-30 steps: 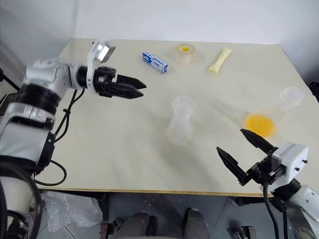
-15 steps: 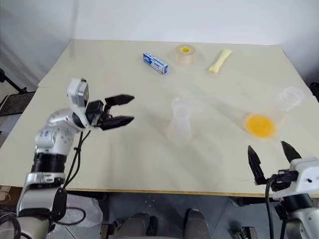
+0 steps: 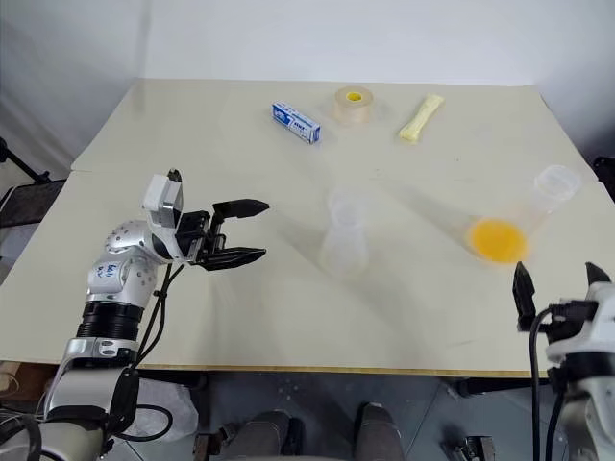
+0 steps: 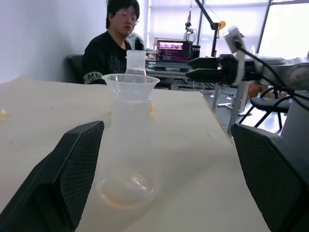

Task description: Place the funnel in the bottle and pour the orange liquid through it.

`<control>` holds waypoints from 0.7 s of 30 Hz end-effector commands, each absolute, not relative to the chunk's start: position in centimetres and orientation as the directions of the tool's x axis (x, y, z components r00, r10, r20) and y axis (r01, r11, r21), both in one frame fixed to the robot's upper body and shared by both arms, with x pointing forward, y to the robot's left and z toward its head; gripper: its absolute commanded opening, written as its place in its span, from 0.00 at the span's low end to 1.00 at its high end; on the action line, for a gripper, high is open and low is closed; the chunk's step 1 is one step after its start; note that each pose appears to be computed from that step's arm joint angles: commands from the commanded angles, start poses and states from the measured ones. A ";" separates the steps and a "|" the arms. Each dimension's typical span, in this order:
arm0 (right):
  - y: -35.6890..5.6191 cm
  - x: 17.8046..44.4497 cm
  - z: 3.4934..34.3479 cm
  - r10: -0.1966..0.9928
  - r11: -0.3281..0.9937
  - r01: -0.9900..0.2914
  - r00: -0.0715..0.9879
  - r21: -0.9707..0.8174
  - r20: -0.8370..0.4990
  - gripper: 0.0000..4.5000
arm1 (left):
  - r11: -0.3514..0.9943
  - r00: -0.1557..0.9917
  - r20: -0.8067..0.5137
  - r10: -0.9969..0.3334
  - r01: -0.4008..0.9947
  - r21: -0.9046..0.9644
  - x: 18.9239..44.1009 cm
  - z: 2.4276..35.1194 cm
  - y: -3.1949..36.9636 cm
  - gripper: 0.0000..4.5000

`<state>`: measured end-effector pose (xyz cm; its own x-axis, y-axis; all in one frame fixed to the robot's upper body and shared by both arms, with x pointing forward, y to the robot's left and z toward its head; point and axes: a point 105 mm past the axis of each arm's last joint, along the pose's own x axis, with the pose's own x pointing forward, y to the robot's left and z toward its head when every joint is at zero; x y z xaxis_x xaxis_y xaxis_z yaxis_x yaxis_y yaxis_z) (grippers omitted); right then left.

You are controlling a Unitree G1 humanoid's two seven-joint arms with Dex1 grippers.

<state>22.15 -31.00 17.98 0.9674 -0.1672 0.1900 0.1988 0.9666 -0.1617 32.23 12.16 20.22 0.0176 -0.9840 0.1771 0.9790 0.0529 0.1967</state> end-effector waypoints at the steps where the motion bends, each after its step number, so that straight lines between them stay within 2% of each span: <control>1: -32.9 23.5 18.8 -0.171 0.962 0.207 0.965 -0.180 0.197 1.00 | 0.023 -0.021 0.171 -0.985 0.968 0.250 31.8 21.0 11.8 0.99; 6: -34.5 25.7 19.3 -0.170 0.965 0.204 0.966 -0.164 0.197 1.00 | 0.016 -0.029 0.168 -0.985 0.967 0.256 31.4 21.0 11.7 0.99; 13: -35.9 29.8 20.7 -0.103 0.983 0.133 0.969 -0.126 0.224 1.00 | 0.021 -0.028 0.184 -0.983 0.966 0.259 30.4 21.1 11.8 0.99; 21: -36.5 32.6 21.3 -0.066 0.987 0.098 0.970 -0.130 0.236 1.00 | 0.038 -0.012 0.189 -0.982 0.966 0.257 30.2 21.3 11.8 0.99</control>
